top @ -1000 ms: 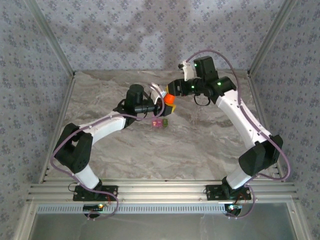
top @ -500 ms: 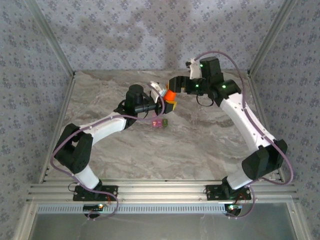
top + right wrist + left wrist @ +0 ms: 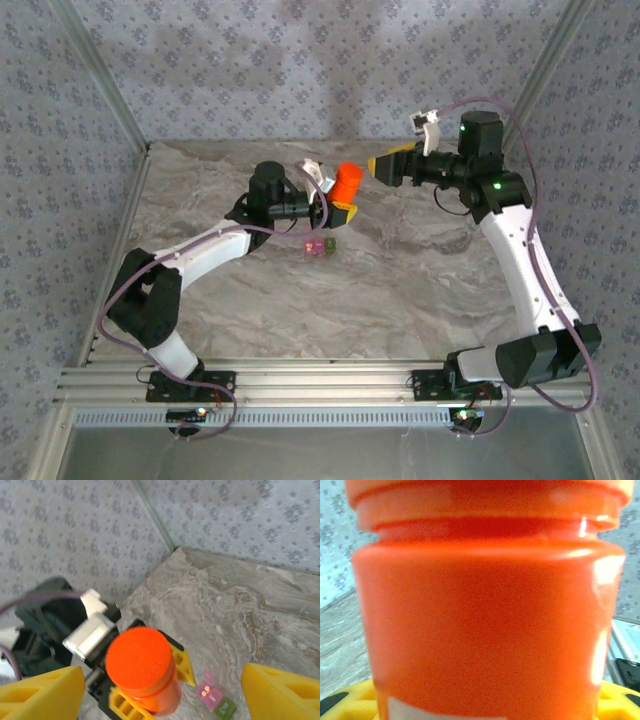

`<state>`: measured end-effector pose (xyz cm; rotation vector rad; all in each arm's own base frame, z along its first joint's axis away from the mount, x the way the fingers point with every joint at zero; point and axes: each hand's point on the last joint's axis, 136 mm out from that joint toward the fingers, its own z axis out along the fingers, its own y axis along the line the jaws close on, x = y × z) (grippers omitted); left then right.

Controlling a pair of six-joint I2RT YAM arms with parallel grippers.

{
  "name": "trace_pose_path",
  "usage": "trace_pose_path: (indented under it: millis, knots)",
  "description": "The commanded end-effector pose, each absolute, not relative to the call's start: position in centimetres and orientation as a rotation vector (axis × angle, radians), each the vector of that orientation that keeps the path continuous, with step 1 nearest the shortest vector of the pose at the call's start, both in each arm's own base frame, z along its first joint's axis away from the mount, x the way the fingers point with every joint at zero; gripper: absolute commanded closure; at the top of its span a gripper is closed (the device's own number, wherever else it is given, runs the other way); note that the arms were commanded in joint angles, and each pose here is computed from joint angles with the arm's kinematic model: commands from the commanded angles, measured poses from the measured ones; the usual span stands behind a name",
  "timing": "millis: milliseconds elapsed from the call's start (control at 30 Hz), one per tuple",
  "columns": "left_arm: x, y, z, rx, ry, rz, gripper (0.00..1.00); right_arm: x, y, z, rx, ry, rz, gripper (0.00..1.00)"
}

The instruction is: Sort the pills into containers

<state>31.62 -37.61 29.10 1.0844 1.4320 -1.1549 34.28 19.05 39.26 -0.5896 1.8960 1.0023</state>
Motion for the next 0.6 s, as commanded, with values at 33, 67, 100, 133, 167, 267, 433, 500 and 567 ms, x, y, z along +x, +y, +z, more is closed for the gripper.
trace_pose_path:
  millis: [33, 67, 100, 133, 167, 267, 433, 500, 567]
  knots:
    - [29.1, -37.7, 32.8, 1.186, 1.315, -1.265, 1.00, 33.3, 20.1, 39.2, -0.773, 1.827, 1.032, 0.17]
    - [28.9, -37.7, 32.8, 1.190, 1.315, -1.274, 1.00, 33.3, 20.3, 39.2, -0.780, 1.823, 1.038, 0.18]
    - [28.9, -37.8, 32.8, 1.193, 1.316, -1.281, 1.00, 33.4, 20.5, 39.3, -0.789, 1.819, 1.045, 0.18]
    - [28.9, -37.8, 32.8, 1.194, 1.317, -1.284, 1.00, 33.4, 20.7, 39.3, -0.795, 1.817, 1.051, 0.18]
    - [28.9, -37.8, 32.7, 1.195, 1.318, -1.285, 1.00, 33.3, 20.9, 39.3, -0.803, 1.817, 1.057, 0.19]
    - [28.9, -37.9, 32.7, 1.198, 1.319, -1.290, 1.00, 33.3, 21.6, 39.1, -0.823, 1.823, 1.066, 0.19]
    - [28.9, -37.9, 32.6, 1.201, 1.322, -1.294, 1.00, 33.2, 22.6, 38.5, -0.852, 1.838, 1.074, 0.20]
    - [28.8, -37.9, 32.6, 1.202, 1.324, -1.294, 1.00, 33.3, 22.9, 38.4, -0.860, 1.840, 1.080, 0.20]
    - [28.8, -37.9, 32.5, 1.204, 1.326, -1.295, 1.00, 33.3, 23.1, 38.4, -0.863, 1.842, 1.081, 0.21]
